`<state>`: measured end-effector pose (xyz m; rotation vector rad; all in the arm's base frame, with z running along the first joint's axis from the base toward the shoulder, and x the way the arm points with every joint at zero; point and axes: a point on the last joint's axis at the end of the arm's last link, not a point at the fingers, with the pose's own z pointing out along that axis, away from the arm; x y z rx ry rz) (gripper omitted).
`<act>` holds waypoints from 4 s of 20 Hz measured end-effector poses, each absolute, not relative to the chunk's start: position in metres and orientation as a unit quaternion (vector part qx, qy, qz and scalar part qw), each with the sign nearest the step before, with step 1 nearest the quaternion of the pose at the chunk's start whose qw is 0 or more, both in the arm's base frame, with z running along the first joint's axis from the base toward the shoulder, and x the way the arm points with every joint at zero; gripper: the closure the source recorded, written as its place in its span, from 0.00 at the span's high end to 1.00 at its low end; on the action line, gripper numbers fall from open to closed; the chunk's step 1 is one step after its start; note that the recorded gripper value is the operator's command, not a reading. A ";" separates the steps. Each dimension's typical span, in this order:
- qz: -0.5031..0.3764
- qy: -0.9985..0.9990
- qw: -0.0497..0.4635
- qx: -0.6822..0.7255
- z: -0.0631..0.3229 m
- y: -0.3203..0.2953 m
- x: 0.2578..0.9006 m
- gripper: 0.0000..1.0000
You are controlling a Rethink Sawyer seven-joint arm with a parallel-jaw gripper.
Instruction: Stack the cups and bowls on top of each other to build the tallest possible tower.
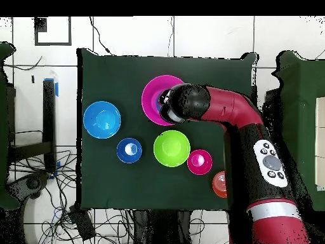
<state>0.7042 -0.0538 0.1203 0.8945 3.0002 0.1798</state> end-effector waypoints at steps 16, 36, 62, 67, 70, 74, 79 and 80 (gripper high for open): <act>0.060 0.956 0.014 0.286 0.116 -0.054 0.707 0.00; 0.063 0.956 0.005 0.285 0.092 -0.052 0.703 0.00; 0.062 0.957 0.015 0.283 0.088 -0.053 0.705 1.00; 0.060 0.957 0.022 0.282 0.096 -0.054 0.707 1.00; 0.057 0.958 0.030 0.281 0.108 -0.055 0.709 1.00; 0.052 0.959 0.038 0.276 0.126 -0.053 0.706 1.00; 0.051 0.961 0.042 0.268 0.145 -0.039 0.699 1.00; 0.052 0.961 0.042 0.267 0.147 -0.037 0.699 1.00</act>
